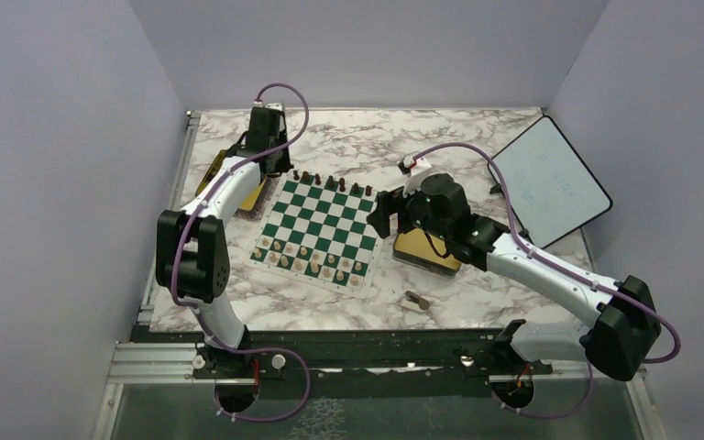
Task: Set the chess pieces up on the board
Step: Place the chess piece on the chessboard.
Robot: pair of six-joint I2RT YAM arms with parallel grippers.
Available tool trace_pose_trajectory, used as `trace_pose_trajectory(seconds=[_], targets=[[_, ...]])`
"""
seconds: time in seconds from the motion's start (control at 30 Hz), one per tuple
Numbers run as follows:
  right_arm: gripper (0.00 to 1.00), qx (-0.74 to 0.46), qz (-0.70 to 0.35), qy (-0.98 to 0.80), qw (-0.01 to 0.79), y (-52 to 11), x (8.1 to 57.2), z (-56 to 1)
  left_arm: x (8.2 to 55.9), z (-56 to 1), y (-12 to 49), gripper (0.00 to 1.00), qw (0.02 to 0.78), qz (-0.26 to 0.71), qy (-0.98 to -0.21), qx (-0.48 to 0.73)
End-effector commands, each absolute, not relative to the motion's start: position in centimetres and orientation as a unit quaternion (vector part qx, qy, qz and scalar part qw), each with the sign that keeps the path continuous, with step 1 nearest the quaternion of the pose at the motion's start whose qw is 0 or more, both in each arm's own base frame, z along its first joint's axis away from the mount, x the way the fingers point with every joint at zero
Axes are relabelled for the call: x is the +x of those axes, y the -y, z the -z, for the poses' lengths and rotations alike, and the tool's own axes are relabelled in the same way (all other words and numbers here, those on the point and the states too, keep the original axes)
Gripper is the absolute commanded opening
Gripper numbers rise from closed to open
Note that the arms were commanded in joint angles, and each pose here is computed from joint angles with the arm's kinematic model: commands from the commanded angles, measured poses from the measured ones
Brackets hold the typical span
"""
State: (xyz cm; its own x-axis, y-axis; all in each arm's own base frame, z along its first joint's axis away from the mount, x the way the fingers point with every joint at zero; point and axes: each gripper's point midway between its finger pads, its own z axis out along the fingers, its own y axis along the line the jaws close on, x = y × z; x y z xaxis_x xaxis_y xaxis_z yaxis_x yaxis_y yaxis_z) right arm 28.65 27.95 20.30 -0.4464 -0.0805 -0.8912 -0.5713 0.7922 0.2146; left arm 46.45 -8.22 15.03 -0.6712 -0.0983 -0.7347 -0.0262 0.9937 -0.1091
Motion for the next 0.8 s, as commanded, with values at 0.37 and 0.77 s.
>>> trace_pose_trajectory(seconds=[0.37, 0.77], targets=[[0.88, -0.193, -0.244, -0.804, 0.508, -27.2, 28.6, -21.1, 48.4, -8.2, 9.1, 0.14, 0.384, 0.007, -0.922, -0.041], [0.88, -0.193, -0.239, -0.805, 0.508, -27.1, 28.7, -20.9, 48.3, -6.9, 9.1, 0.14, 0.385, 0.006, -0.922, -0.034]])
